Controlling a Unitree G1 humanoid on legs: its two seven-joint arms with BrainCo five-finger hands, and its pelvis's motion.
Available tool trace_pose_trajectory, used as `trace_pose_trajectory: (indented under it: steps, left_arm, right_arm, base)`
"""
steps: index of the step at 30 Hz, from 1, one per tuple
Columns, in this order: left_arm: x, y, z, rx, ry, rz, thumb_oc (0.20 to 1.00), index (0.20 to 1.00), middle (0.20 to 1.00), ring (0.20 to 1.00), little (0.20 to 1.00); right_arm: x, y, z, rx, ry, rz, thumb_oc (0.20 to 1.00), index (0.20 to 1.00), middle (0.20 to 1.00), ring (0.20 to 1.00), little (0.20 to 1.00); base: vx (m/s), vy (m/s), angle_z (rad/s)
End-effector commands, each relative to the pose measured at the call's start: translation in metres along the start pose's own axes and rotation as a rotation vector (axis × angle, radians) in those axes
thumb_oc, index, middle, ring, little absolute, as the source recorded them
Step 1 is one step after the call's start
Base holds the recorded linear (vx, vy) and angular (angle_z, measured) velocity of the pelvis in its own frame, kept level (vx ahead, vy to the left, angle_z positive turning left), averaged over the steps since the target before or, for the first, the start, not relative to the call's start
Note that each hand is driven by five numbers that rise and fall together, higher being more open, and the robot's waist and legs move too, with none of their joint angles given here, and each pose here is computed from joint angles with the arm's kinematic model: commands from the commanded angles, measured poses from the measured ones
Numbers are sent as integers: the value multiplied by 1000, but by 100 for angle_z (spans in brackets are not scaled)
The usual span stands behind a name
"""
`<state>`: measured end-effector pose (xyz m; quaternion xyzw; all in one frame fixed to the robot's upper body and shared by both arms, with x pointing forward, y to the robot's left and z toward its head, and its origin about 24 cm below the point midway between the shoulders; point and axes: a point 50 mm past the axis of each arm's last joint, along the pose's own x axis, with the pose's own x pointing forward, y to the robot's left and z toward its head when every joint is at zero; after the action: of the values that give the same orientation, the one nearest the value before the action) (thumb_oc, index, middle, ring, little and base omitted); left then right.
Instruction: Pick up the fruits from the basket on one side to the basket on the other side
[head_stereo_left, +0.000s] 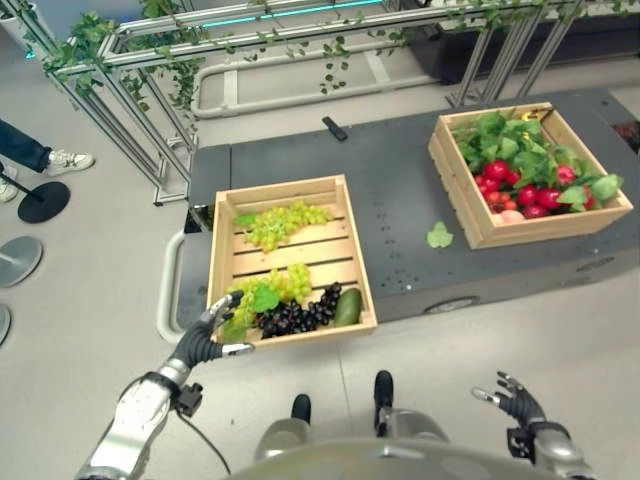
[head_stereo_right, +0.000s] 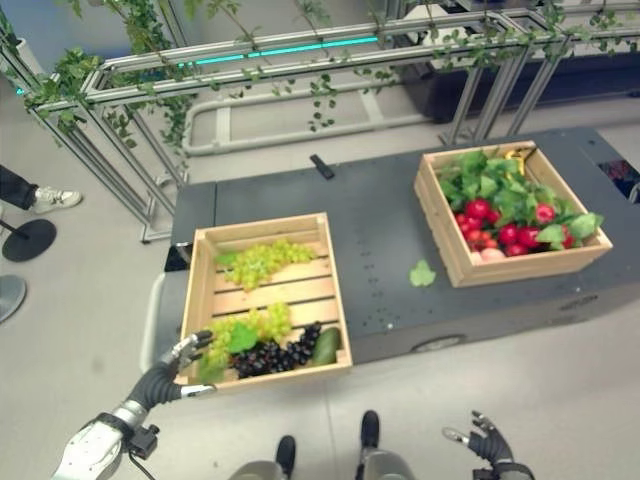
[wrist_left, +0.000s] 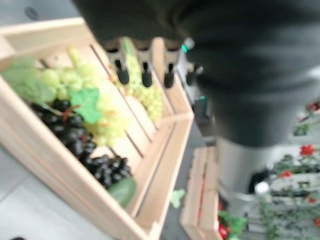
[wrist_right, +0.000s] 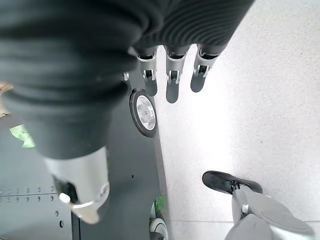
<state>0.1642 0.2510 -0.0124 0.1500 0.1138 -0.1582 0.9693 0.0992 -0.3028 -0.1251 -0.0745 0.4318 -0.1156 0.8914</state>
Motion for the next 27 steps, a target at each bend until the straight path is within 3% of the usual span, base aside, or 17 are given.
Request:
trace_pose_trajectory:
  steps: [1, 19, 27]
  left_arm:
    - [1, 13, 31, 46, -152, -18, 1000, 1000, 1000, 1000, 1000]
    - [7, 12, 35, 89, -164, -17, 1000, 1000, 1000, 1000, 1000]
    - [38, 10, 31, 89, -162, 78, 1000, 1000, 1000, 1000, 1000]
  right_arm:
    - [3, 5, 9, 2, -43, 18, 1000, 1000, 1000, 1000, 1000]
    - [2, 14, 5, -18, -39, 46, 1000, 1000, 1000, 1000, 1000]
    - [4, 24, 12, -58, -63, 88, 1000, 1000, 1000, 1000, 1000]
  base:
    - [0, 0, 0]
    - [0, 0, 0]
    - [-13, 5, -4]
